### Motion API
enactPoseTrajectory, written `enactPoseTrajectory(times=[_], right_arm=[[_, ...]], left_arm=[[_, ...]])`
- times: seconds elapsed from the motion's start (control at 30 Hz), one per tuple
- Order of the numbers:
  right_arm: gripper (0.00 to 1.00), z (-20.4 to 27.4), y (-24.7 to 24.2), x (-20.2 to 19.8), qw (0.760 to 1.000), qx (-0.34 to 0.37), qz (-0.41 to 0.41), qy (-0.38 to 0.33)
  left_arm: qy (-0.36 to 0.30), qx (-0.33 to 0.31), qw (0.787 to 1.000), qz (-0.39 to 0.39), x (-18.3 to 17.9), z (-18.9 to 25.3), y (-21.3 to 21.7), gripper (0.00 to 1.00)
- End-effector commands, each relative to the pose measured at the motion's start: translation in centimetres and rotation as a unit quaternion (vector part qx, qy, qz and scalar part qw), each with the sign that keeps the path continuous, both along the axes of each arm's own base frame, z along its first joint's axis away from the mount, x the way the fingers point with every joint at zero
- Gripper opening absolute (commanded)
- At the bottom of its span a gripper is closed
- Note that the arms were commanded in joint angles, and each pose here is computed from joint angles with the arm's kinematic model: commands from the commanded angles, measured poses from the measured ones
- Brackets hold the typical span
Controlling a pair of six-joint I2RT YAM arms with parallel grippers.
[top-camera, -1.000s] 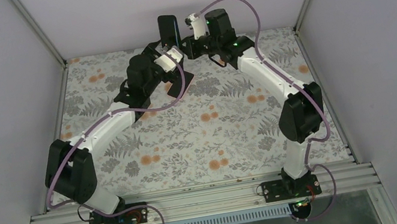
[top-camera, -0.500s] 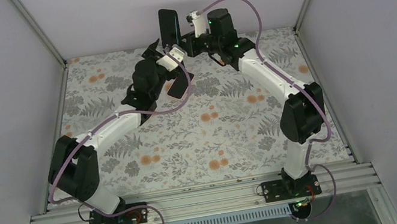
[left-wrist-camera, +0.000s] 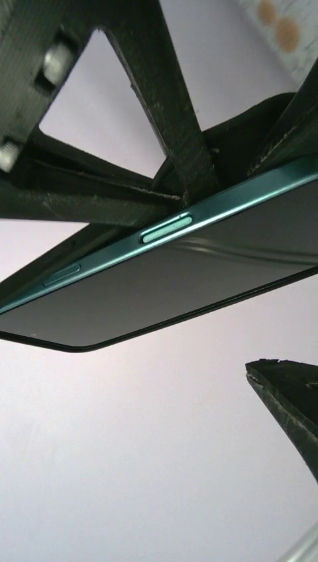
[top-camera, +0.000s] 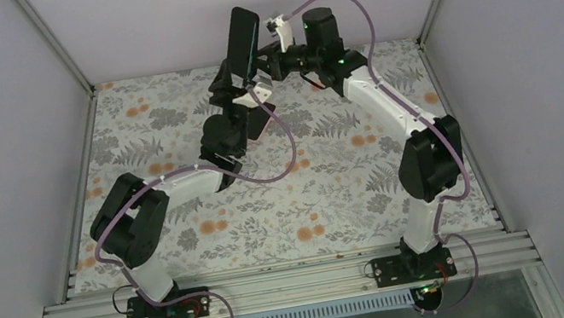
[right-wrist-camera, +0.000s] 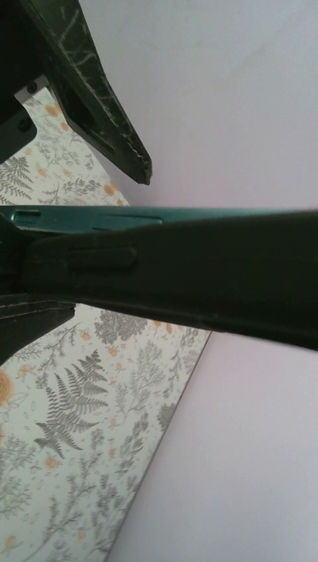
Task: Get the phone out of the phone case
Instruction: Remove the phone case from the phone.
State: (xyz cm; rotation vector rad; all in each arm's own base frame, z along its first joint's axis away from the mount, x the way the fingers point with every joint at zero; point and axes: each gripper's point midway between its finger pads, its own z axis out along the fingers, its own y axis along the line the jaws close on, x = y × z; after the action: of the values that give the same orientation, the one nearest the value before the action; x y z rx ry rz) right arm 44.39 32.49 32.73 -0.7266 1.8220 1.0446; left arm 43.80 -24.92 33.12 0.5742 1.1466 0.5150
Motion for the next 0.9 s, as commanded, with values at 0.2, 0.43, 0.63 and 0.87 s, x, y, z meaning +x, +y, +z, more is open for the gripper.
enactPoseTrajectory(times=[0.2, 0.43, 0.63, 0.87], right_arm=[[0.03, -3.8, 1.4, -11.6, 0.960, -0.033, 0.245, 0.133], [0.03, -5.3, 1.1, -12.3, 0.954, -0.038, 0.256, 0.154], [0.03, -5.6, 1.4, -12.3, 0.950, -0.024, 0.263, 0.167], [0.03, -5.5, 2.0, -11.8, 0.944, -0.008, 0.275, 0.182]], left_arm=[[-0.134, -0.125, 0.969, 0.163, -1.1, 7.0, 9.4, 0.67], [-0.182, -0.115, 0.959, 0.184, -2.0, 8.5, 9.7, 0.66], [-0.226, -0.107, 0.952, 0.176, -4.0, 8.6, 9.2, 0.64], [-0.227, -0.093, 0.954, 0.172, -3.7, 8.0, 7.7, 0.59]])
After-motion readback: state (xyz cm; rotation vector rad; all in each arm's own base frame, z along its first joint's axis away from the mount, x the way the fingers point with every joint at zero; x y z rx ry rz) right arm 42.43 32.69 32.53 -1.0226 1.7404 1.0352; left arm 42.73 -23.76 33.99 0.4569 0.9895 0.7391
